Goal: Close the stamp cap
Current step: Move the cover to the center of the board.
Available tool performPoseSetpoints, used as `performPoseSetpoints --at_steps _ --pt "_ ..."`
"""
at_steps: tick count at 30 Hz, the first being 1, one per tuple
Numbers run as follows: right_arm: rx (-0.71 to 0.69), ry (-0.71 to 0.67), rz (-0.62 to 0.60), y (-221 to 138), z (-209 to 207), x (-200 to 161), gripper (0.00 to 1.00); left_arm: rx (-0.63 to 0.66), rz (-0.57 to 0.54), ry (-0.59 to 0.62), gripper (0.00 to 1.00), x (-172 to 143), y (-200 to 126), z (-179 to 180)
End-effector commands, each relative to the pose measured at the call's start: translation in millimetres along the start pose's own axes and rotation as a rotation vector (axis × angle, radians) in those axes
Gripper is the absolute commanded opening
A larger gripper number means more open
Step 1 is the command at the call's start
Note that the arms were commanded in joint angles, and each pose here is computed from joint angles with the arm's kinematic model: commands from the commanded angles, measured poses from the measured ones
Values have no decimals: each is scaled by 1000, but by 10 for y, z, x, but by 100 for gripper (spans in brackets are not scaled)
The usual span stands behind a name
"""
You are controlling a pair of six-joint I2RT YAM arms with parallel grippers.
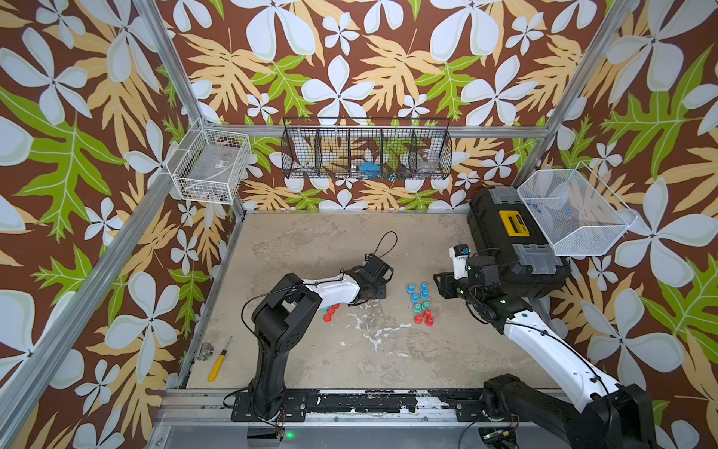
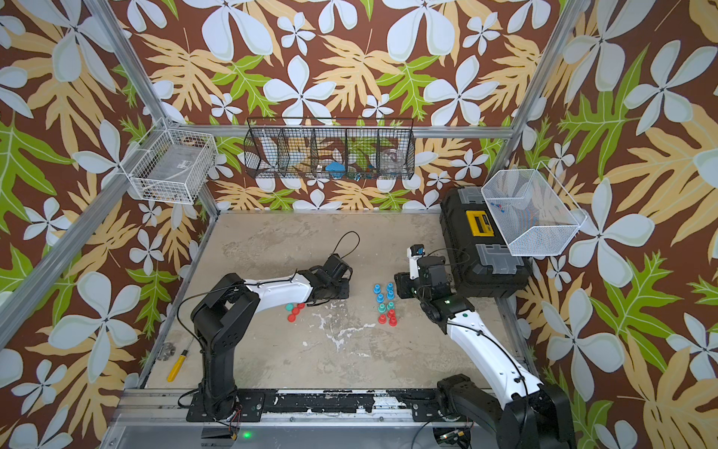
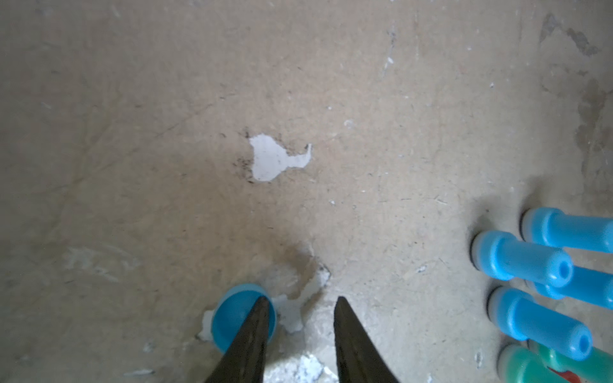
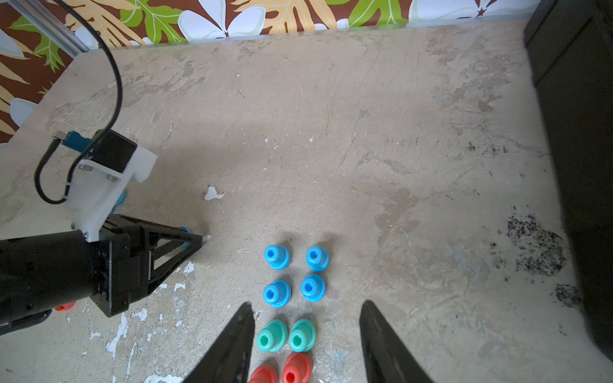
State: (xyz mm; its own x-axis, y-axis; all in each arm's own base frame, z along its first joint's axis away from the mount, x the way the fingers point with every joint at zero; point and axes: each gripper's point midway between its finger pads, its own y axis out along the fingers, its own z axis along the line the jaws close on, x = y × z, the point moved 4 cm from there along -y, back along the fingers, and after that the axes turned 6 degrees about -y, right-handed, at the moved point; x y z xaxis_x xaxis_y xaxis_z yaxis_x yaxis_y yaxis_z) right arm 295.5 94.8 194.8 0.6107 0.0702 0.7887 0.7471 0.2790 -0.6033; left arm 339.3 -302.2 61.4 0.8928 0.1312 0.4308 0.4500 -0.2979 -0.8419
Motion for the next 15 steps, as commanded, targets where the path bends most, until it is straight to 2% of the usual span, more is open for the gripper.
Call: performPoseSetpoints --at_steps 1,8,15 --pt "-12 -11 -6 -10 -13 28 53 36 86 5 36 -182 20 46" --pt "-9 -10 4 4 -10 17 54 42 68 12 39 -149 -60 6" --pt "-9 -10 2 -8 -9 27 56 34 43 17 53 -92 -173 -38"
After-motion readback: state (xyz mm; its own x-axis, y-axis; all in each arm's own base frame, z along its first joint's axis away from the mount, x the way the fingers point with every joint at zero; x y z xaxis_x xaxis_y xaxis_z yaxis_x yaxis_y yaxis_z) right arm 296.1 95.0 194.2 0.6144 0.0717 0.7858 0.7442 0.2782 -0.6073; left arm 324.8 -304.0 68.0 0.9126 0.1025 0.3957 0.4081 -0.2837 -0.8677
